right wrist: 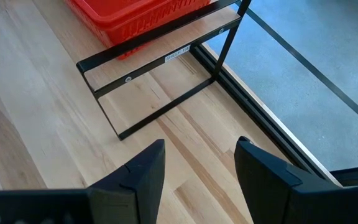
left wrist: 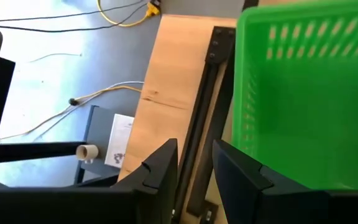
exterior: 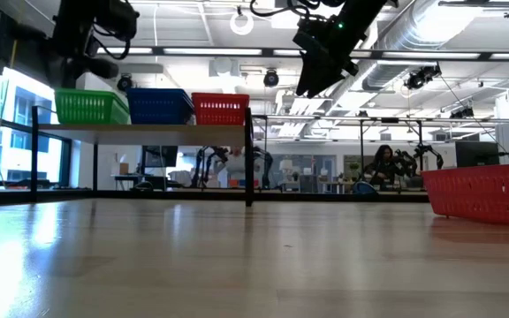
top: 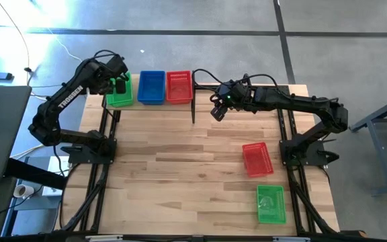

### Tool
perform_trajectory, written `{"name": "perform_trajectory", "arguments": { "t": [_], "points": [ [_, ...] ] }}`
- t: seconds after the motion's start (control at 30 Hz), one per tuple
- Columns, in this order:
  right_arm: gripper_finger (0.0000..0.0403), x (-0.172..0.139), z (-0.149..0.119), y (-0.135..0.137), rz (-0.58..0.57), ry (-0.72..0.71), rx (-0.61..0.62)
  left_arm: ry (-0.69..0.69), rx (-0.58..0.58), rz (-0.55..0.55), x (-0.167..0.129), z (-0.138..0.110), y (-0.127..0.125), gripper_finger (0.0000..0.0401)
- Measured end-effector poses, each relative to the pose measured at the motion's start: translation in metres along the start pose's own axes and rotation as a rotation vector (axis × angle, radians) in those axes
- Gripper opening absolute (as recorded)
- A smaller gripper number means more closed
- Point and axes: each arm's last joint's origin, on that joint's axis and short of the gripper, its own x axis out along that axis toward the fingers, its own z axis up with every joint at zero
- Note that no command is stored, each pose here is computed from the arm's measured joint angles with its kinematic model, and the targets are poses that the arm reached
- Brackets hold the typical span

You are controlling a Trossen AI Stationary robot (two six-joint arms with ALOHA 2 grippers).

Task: Stack baskets on shelf by color
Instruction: Stack the top green bin on top of the green bin on the shelf

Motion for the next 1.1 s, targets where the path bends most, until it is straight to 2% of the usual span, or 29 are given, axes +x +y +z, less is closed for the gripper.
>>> {"name": "perform_trajectory", "arguments": {
  "t": [0.17,0.47,0.8,1.1],
  "points": [
    [0.0177,0.000,0.000,0.000,0.000,0.000,0.000,-0.051,-0.047,-0.029,0.002,0.006,-0.005,0.0092],
    [0.0177,0.000,0.000,0.000,0.000,0.000,0.000,-0.040,-0.039,-0.031,0.003,0.006,-0.005,0.0092],
    [0.0177,0.000,0.000,0.000,0.005,0.001,0.002,-0.002,0.028,-0.001,0.012,0.009,-0.017,0.0073],
    [0.0177,0.000,0.001,0.000,0.006,-0.005,0.004,-0.025,0.055,-0.007,0.009,0.007,-0.021,0.0055]
  ]
}}
